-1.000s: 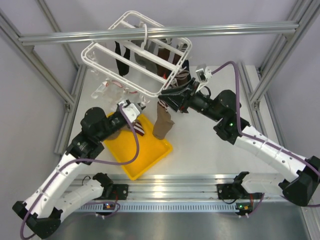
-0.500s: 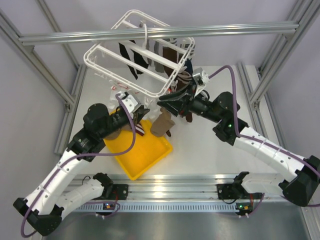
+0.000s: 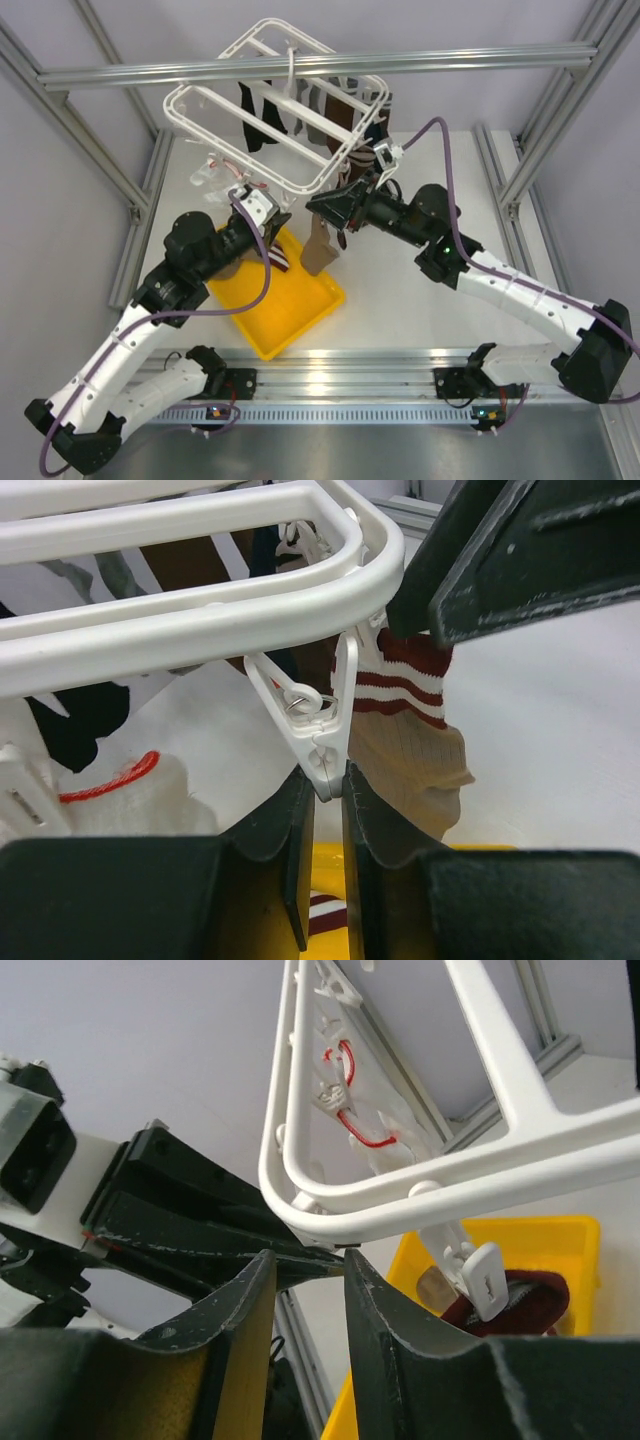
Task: Clip the socks to the hanger
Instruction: Open the clamp at the hanger.
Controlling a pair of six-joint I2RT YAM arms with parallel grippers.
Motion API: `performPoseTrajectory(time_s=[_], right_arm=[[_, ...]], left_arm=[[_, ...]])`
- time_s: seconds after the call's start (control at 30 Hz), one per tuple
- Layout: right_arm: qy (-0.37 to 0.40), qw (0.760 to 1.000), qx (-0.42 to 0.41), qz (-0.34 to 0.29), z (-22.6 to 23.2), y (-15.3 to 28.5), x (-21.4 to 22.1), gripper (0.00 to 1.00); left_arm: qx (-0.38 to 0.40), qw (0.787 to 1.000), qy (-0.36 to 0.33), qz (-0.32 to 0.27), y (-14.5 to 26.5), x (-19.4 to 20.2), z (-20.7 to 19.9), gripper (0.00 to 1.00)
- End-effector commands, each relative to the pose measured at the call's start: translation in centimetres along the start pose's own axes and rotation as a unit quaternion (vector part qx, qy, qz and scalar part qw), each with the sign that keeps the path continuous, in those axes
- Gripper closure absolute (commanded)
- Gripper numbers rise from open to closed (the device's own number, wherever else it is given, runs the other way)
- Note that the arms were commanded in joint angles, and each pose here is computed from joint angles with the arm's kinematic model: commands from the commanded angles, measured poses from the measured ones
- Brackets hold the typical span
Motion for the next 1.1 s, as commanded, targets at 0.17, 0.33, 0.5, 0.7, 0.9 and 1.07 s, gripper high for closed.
performPoseTrajectory(time_s=[0.17,0.33,0.5,0.7,0.9,1.07], right_arm=[[-0.076,0.996,0.018,-0.034,2.0,-1.6,0.0,0.66],[-0.106,0.992,0.046,-0.047,1.3,-2.4,0.0,0.6],[-0.12,0.989,0.071,-0.058,0.6,-2.8,-0.2,0.59],[-0.129,0.984,0.104,-0.065,-0.5,-3.4,0.0,0.68],[-0.123,0.985,0.106,-0.065,-0.7,-3.7,-0.1,0.86],[-0.098,0.988,0.1,-0.069,-0.7,-3.7,-0.5,1.0]], left_arm=[[-0.02,0.999,-0.039,-0.005,-0.4,-0.3,0.2,1.0],[-0.015,0.997,-0.075,-0.001,-0.6,0.0,-0.3,1.0],[-0.02,0.995,-0.097,0.01,-0.8,0.4,-0.4,1.0],[-0.026,0.993,-0.117,0.017,-0.8,0.7,-0.4,1.0],[-0.023,0.99,-0.136,0.014,-0.8,0.5,-0.5,1.0],[-0.014,0.993,-0.115,0.001,-0.6,-0.2,-0.8,0.86]])
Point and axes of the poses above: each gripper's point midway between its finger pads, its own y axis back along the fingers, its own z axis along the line the jaws close on, x = y × z, the point moved 4 cm from there along y, back along the fingers, and after that the axes turned 11 degrees about -y, right-handed, at the moved point
